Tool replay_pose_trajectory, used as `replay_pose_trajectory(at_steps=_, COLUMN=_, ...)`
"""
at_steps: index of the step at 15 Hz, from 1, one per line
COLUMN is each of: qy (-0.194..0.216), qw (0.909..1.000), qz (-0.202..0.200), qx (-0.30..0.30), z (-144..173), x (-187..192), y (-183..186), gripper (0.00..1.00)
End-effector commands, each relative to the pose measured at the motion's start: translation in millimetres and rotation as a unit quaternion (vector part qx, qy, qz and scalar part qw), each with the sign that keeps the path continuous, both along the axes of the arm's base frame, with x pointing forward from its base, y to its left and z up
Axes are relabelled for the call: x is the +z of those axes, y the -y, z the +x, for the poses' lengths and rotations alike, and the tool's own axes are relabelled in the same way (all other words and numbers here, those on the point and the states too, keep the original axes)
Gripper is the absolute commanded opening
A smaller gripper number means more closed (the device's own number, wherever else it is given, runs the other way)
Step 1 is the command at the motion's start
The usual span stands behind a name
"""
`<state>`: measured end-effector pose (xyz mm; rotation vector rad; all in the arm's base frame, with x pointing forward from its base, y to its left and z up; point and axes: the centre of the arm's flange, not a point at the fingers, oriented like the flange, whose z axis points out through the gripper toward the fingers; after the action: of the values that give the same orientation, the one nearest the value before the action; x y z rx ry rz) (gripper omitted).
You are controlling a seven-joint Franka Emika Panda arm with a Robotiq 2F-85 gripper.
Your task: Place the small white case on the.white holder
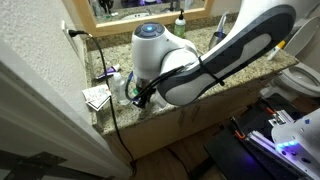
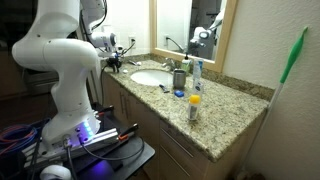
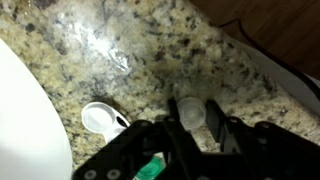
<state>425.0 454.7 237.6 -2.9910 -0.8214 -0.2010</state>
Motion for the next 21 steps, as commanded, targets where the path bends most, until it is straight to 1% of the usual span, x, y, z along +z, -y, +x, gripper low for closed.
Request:
replay_pose_trajectory(at_steps=1, qy=-0.012, qw=0.9995, qz=-0.024, qx=-0.015, z=-16.1, x=36.2, y=28.5, gripper=0.08)
replay_pose_trajectory(at_steps=3, qy=-0.007, qw=0.9989, qz=-0.035, qx=-0.028, z=-22.0, x=63.3, y=43.4, gripper=0.08)
replay_pose_trajectory(at_steps=6, qy=0.014, qw=0.9978, qz=-0.014, qx=-0.063, z=-19.4, x=97.6, y=65.6, gripper=0.08)
replay_pose_trajectory(at_steps=7, qy=0.012, qw=0.9973, qz=-0.005, qx=-0.072, z=-19.1, x=102.6, y=71.8, gripper=0.08)
replay_pose_trajectory(at_steps=8, qy=0.014, qw=0.9984, qz=-0.010, qx=-0.054, z=-7.3, x=91.1, y=46.2, gripper=0.33)
replay_pose_trajectory(at_steps=9, qy=0.018, qw=0.9980, qz=-0.007, qx=-0.060, z=-7.2, x=99.9, y=53.8, gripper=0.33)
replay_pose_trajectory(at_steps=10, qy=0.021, qw=0.9977, qz=-0.006, qx=-0.064, z=-7.7, x=104.6, y=59.7, gripper=0.08)
replay_pose_trajectory(at_steps=11, qy=0.022, qw=0.9971, qz=-0.011, qx=-0.072, z=-0.5, x=94.2, y=61.9, gripper=0.08)
replay_pose_trajectory(at_steps=13, qy=0.023, qw=0.9962, qz=0.004, qx=-0.084, z=9.6, x=75.5, y=65.5, gripper=0.08)
replay_pose_trajectory(at_steps=16, qy=0.023, qw=0.9939, qz=0.013, qx=-0.107, z=22.5, x=50.4, y=73.6, gripper=0.08)
replay_pose_trajectory(at_steps=19, qy=0.028, qw=0.9922, qz=0.027, qx=-0.119, z=24.8, x=36.6, y=74.7, gripper=0.08)
replay_pose_trajectory(at_steps=20, qy=0.018, qw=0.9932, qz=0.019, qx=-0.113, z=22.7, x=43.9, y=76.8, gripper=0.33)
replay_pose_trajectory(at_steps=21, qy=0.018, qw=0.9929, qz=0.022, qx=-0.115, z=23.3, x=39.3, y=76.3, gripper=0.33)
